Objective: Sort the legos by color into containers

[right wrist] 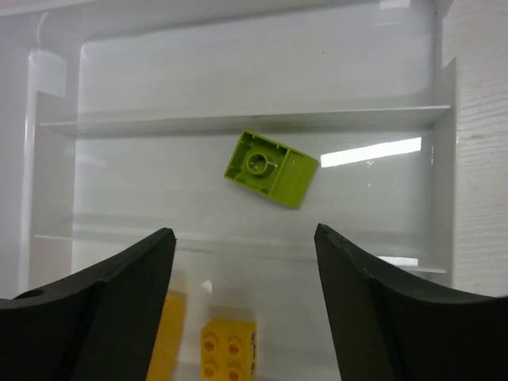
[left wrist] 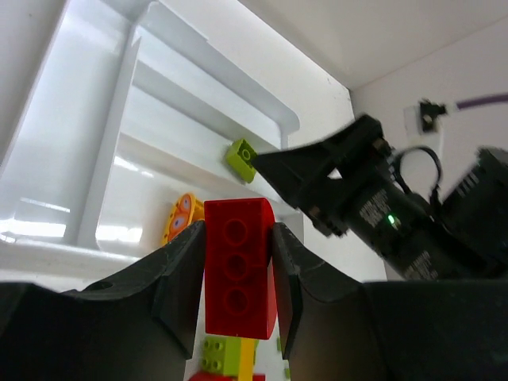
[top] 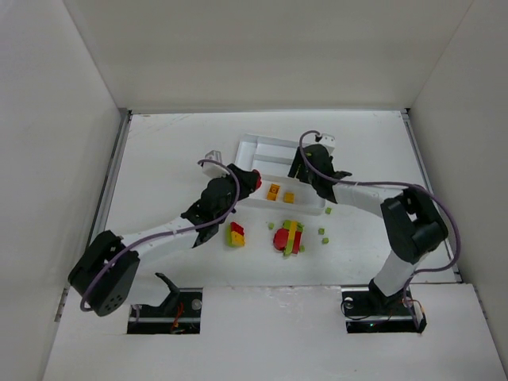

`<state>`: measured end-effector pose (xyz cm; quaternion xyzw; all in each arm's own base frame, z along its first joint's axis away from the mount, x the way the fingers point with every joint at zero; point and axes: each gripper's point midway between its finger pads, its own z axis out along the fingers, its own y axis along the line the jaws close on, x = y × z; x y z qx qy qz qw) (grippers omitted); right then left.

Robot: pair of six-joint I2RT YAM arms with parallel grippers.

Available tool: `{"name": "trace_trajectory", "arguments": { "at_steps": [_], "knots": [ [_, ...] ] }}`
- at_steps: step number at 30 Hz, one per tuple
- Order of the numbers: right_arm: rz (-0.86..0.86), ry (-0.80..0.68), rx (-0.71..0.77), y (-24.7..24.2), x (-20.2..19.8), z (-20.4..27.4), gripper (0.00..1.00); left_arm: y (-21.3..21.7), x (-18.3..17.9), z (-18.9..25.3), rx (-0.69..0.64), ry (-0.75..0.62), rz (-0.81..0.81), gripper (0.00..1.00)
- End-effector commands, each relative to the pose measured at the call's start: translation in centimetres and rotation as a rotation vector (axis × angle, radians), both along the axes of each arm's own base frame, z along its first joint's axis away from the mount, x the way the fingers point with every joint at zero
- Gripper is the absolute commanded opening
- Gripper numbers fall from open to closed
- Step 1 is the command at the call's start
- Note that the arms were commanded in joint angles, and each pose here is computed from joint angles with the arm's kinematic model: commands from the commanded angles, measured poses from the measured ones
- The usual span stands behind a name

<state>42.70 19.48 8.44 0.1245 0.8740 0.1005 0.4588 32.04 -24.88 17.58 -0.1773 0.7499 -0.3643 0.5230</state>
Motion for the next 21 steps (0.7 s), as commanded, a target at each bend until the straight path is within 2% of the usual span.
{"name": "trace_trajectory", "arguments": {
  "at_steps": [1, 3, 5, 7, 10, 14, 21],
  "knots": [
    [-0.021, -0.116, 0.063, -0.5, -0.3, 4.3, 0.73, -0.6, 3.2, 3.3, -0.001, -0.079, 0.033, 0.15],
    [-0.041, -0.138, 0.103, -1.2, -1.5, 4.9, 0.60, -1.1, 5.0, 3.0, 0.028, -0.071, 0.045, 0.16],
    [-0.056, -0.162, 0.162, -1.6, -3.2, 5.4, 0.41, -1.7, 6.8, 2.3, 0.060, -0.052, 0.057, 0.16],
    [-0.037, -0.167, 0.206, -1.4, -4.9, 5.8, 0.31, -2.5, 8.3, 1.6, 0.075, -0.042, 0.062, 0.16],
    [0.014, -0.178, 0.225, -0.6, -7.5, 6.0, 0.30, -4.0, 10.4, 1.1, 0.088, -0.044, 0.067, 0.16],
    [0.060, -0.216, 0.232, -0.6, -10.0, 6.2, 0.34, -5.6, 13.4, 0.8, 0.097, -0.055, 0.078, 0.16],
    [0.103, -0.235, 0.268, 0.0, -10.8, 5.8, 0.35, -6.3, 18.5, -0.9, 0.135, -0.038, 0.151, 0.16]
  ]
}}
